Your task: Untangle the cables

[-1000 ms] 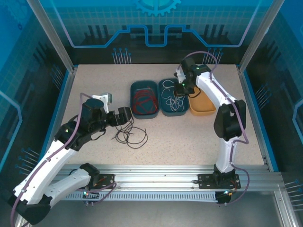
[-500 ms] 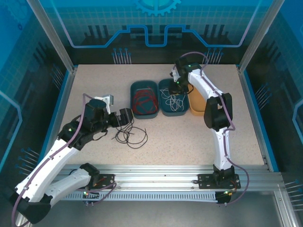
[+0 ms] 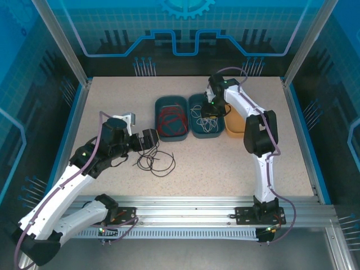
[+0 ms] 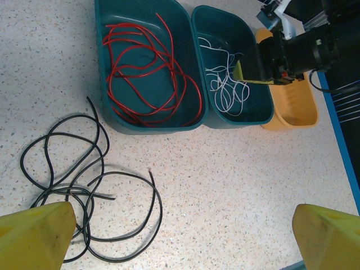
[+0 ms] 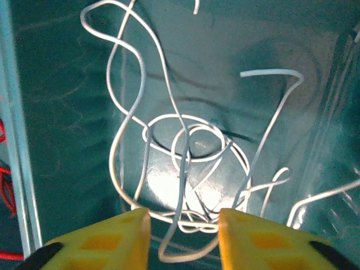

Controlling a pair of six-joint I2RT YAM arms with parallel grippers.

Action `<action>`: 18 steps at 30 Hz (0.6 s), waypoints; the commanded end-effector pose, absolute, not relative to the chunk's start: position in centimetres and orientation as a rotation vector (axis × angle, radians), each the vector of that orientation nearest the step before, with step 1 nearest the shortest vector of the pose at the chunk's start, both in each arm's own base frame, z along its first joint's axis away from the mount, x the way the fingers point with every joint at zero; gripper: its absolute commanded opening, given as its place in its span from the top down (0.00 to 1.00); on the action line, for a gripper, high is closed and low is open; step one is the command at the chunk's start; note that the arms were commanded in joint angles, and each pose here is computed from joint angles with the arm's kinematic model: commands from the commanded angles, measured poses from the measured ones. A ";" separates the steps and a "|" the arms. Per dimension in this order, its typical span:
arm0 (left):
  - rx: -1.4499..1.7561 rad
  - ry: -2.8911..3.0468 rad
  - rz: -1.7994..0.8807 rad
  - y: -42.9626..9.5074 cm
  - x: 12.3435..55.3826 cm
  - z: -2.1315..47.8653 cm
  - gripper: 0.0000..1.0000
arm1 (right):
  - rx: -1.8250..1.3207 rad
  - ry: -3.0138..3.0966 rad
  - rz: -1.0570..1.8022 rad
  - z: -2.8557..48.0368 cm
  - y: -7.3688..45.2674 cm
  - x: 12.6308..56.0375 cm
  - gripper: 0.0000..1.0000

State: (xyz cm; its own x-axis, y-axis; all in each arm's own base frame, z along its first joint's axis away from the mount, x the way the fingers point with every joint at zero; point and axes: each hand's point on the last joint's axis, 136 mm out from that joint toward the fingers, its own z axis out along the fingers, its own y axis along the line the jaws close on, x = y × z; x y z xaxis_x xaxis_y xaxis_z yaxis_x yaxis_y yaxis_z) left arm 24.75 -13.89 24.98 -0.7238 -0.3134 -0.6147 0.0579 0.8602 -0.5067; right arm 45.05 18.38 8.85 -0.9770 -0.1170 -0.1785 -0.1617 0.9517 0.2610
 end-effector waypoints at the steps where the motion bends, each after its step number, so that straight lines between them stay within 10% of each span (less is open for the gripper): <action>1: -0.210 2.315 -0.658 -13.7 24.4 24.2 0.01 | -0.218 2.817 0.412 14.2 18.0 44.9 0.55; 18: -0.718 2.365 -0.579 -8.3 24.2 17.0 0.01 | -0.482 2.566 0.348 18.8 24.3 36.0 0.51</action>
